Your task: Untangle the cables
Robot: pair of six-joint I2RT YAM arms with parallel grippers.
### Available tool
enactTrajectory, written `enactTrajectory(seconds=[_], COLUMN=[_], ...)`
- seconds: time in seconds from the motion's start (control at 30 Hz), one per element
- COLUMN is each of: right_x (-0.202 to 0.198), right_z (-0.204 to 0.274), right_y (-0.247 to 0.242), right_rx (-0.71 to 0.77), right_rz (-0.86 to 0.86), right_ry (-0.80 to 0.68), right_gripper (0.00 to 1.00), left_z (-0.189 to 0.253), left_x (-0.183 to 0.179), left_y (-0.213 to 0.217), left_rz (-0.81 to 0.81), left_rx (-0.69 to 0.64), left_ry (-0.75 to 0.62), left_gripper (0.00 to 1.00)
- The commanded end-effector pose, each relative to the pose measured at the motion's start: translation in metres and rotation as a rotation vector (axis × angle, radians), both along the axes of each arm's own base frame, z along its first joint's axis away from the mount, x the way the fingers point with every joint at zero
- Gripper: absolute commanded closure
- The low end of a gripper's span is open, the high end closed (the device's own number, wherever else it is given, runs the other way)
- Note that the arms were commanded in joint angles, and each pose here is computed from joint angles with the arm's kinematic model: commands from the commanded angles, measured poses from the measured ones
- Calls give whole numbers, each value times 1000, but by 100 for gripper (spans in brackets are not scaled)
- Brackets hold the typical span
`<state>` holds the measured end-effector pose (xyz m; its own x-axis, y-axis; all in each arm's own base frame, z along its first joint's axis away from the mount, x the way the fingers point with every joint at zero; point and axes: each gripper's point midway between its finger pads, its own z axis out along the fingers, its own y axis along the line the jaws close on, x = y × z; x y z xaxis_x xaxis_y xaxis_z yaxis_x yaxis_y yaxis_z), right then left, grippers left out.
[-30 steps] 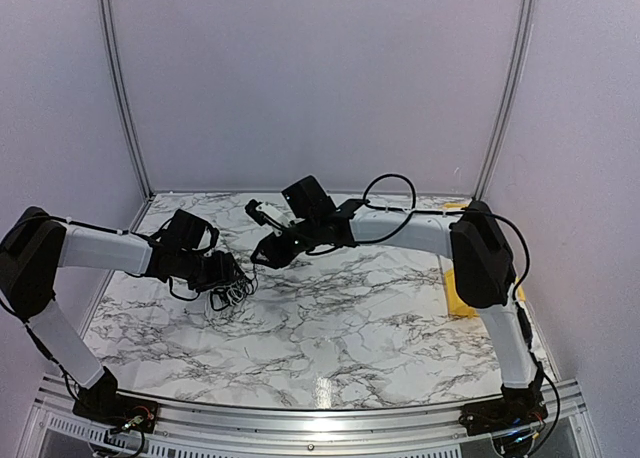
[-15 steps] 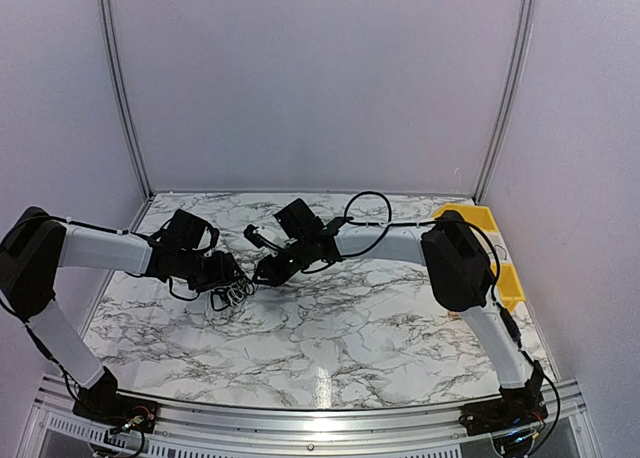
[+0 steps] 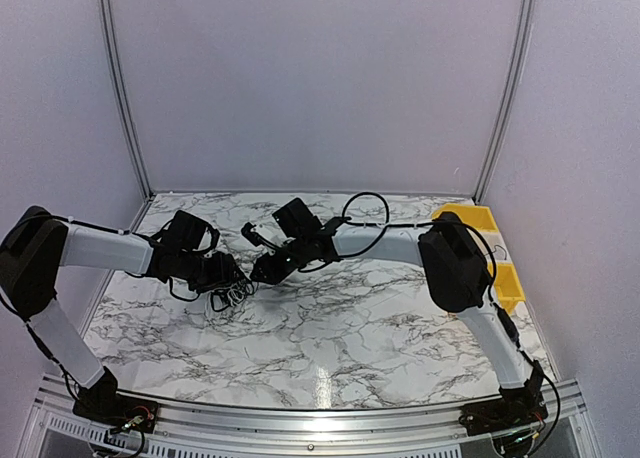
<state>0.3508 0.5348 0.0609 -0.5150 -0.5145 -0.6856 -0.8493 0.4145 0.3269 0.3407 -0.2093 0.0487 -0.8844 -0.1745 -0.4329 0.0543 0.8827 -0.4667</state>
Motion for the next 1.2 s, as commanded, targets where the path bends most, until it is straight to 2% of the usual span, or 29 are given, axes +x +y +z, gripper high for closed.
enactTrajectory(seconds=[0.0,0.1,0.17,0.47,0.6,0.73,0.8,0.9,0.93,1.17], right_x=[5,7,8,-6,-10,-17,-22,-61,-68,-100], right_z=[-4,3,13,75,121,187,222,272,284,354], right_y=[9,10,10,11,6,-5,-13,-25,-28,-57], right_rx=[14,27,41,146,209,319,383,501,511,582], right_rz=[-14,-10,-4,51,77,137,185,442,480,611], right_ry=[3,-6,-22,-48,-89,-154,-192,-253,-277,-411], right_gripper=[83,91,100,100,100,100,100,100,100,100], left_z=[1,2,5,13,-9,-24,-30,-36,-38,-51], left_x=[-2,0,1,17,17,15,14,12,11,6], left_y=[2,2,3,-6,-6,1,5,7,8,16], left_rz=[-8,-3,7,46,73,98,104,99,100,101], left_rx=[2,2,-2,-59,-61,-27,-5,9,15,68], left_ry=[-3,-7,-13,-41,-1,17,22,30,32,48], left_gripper=[34,34,31,28,31,34,35,36,36,39])
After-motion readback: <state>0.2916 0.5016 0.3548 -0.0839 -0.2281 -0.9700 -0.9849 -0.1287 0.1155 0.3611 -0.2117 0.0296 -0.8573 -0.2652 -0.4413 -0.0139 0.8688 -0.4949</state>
